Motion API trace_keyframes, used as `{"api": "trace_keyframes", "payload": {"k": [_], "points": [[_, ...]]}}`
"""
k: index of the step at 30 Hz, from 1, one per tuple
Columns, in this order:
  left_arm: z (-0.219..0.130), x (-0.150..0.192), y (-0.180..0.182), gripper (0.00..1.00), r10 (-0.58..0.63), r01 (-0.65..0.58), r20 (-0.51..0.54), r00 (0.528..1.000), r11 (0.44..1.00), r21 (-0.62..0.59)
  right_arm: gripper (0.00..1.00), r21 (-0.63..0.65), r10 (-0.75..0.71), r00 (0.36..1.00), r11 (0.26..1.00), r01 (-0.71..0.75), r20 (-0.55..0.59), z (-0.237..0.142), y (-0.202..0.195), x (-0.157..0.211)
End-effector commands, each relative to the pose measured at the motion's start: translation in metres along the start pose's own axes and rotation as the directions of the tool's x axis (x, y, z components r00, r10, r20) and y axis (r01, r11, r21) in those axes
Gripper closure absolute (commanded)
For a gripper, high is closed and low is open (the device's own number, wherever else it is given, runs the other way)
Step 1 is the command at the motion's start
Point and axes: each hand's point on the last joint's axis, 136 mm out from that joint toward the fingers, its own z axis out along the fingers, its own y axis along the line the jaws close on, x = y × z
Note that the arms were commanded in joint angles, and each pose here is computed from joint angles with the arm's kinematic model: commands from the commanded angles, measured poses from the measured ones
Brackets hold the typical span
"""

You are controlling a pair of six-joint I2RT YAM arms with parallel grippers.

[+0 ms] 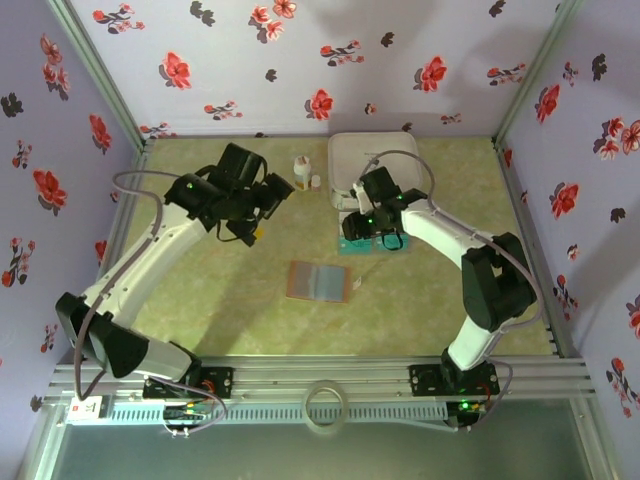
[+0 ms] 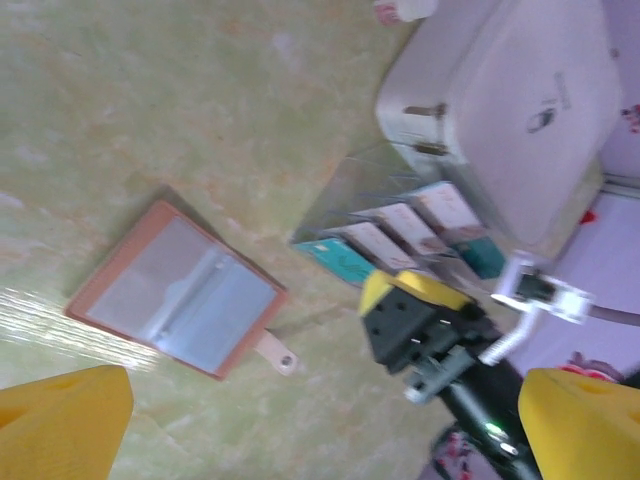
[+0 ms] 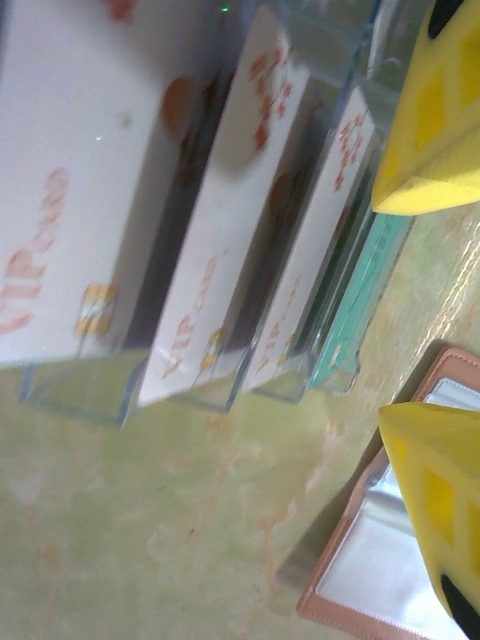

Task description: Put the credit cards into the card holder

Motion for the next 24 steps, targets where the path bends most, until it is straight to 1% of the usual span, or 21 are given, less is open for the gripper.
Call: {"api": "trace_keyframes", "payload": {"k": [1,4,6,11,15,18,24], "points": [[0.007,-0.003,0.014,0.00,0.068,-0.068,0.030,0.997,0.998,0.004,0.48,0.021,-0.096,0.995,0.995,0.097,-0.025,0.006,0.005,0.000],[0.018,-0.002,0.030,0.00,0.101,-0.101,0.028,0.994,0.995,0.010,0.48,0.030,-0.142,0.989,0.989,0.143,-0.038,0.013,0.008,0.003],[0.024,-0.001,0.035,0.00,0.119,-0.119,0.023,0.993,0.992,0.046,0.48,0.034,-0.171,0.984,0.984,0.172,-0.046,0.016,0.010,0.004],[0.029,-0.001,0.049,0.00,0.148,-0.150,0.032,0.988,0.983,0.104,0.49,0.080,-0.241,0.967,0.966,0.247,-0.079,0.026,0.008,0.011],[0.031,0.000,0.063,0.00,0.170,-0.174,0.044,0.985,0.976,0.131,0.50,0.118,-0.265,0.961,0.955,0.273,-0.081,0.027,0.004,0.011],[0.035,0.002,0.074,0.00,0.167,-0.172,0.043,0.985,0.975,0.139,0.50,0.136,-0.283,0.956,0.947,0.291,-0.076,0.027,0.002,0.009],[0.043,0.004,0.089,0.00,0.159,-0.161,0.026,0.987,0.979,0.127,0.50,0.151,-0.318,0.939,0.930,0.336,-0.128,0.030,-0.003,0.019]]}}
